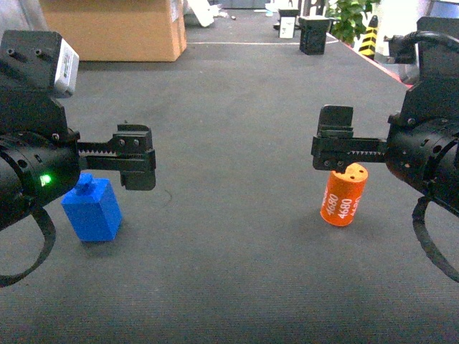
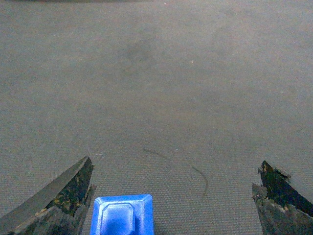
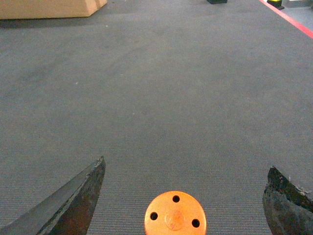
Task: Sort blue parts and orange caps into right shelf containers
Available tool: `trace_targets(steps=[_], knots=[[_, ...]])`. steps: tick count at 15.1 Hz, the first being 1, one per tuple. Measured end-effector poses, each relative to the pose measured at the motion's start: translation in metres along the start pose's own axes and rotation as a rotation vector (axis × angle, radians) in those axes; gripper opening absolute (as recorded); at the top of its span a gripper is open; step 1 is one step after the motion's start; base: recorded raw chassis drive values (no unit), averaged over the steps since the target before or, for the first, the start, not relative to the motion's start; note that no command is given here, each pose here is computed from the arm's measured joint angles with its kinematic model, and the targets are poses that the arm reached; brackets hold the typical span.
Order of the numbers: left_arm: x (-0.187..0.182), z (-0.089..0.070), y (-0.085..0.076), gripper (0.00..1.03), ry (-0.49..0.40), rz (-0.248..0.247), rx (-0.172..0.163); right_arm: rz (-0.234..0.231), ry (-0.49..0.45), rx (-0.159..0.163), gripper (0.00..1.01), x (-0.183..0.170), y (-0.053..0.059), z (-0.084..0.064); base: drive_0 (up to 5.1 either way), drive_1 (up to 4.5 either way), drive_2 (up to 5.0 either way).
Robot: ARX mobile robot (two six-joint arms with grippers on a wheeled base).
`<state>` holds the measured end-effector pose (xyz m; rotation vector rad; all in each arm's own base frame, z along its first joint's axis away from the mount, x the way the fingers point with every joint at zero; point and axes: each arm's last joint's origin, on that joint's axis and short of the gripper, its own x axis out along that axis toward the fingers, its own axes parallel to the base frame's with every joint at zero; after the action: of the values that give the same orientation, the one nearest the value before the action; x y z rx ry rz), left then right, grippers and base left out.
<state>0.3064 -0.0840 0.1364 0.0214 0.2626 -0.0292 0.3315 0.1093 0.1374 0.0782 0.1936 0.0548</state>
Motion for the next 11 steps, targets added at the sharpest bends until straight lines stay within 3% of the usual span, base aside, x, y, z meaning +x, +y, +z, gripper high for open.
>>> trace_targets(steps=[8, 11], knots=[[0.016, -0.025, 0.006, 0.98, 0.075, 0.012, 0.006, -0.014, 0.086, 0.006, 0.98, 0.020, 0.001, -0.030, 0.0, 0.00, 0.0], [0.021, -0.032, 0.008, 0.98, 0.095, 0.018, 0.002, -0.015, 0.093, 0.011, 0.98, 0.024, 0.002, -0.035, 0.0, 0.00, 0.0]])
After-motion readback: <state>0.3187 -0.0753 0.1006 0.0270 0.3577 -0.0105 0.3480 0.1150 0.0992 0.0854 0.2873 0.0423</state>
